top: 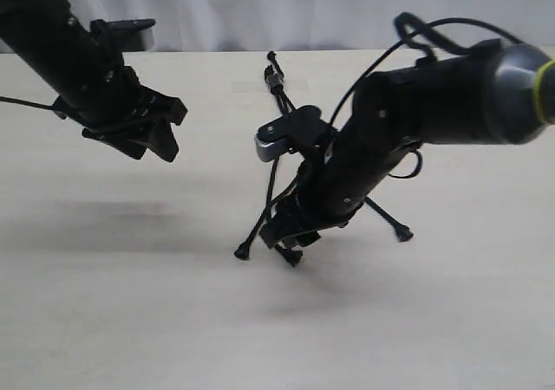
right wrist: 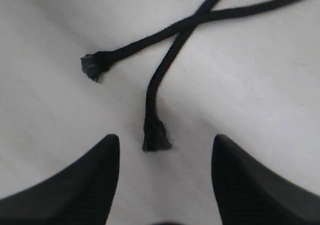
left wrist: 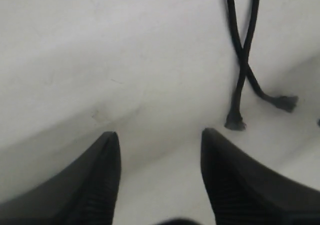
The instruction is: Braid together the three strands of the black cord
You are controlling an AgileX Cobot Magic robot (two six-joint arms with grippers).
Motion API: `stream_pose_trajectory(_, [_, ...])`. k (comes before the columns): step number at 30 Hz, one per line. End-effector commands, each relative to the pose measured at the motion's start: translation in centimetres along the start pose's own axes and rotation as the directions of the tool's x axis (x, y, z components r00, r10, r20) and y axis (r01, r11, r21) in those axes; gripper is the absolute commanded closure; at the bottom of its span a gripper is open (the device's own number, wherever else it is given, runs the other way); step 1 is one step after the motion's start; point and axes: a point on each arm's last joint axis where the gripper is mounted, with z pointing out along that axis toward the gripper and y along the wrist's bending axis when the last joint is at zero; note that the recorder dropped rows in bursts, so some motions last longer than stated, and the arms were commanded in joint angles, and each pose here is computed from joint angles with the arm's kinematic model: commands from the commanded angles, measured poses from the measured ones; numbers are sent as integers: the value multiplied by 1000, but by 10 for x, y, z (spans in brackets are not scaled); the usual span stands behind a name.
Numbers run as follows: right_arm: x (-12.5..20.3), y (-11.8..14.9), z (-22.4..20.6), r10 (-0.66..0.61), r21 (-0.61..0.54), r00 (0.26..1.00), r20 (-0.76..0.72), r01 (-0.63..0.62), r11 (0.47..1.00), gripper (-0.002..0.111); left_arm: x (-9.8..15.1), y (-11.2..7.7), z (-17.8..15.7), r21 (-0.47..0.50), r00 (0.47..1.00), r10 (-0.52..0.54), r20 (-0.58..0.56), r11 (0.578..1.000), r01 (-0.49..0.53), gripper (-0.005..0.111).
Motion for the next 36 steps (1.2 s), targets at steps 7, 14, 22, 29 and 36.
stream_pose_trajectory(7, [-8, 5, 43, -72, 51, 992, -105, 78, 996, 70, 26, 19, 7, 30, 997, -66, -41, 997, 67, 59])
stream_pose_trajectory(14, [-1, 4, 50, -135, 41, 974, -182, 145, 989, 95, 31, 19, 12, 38, 995, -83, -51, 996, 85, 59])
stream_pose_trajectory(22, [-8, -2, 17, -174, 81, 976, -128, 185, 979, 104, 31, 19, 12, 38, 995, -83, -51, 996, 85, 59])
stream_pose_trajectory(29, [-8, -50, -2, -30, 132, 996, -81, 40, 990, 104, 45, 21, 21, 39, 990, -98, -103, 994, 103, 60])
stream_pose_trajectory(36, [-2, -97, 2, 87, 171, 995, -49, -78, 982, 104, 61, 25, 35, 23, 984, -132, -121, 991, 135, 66])
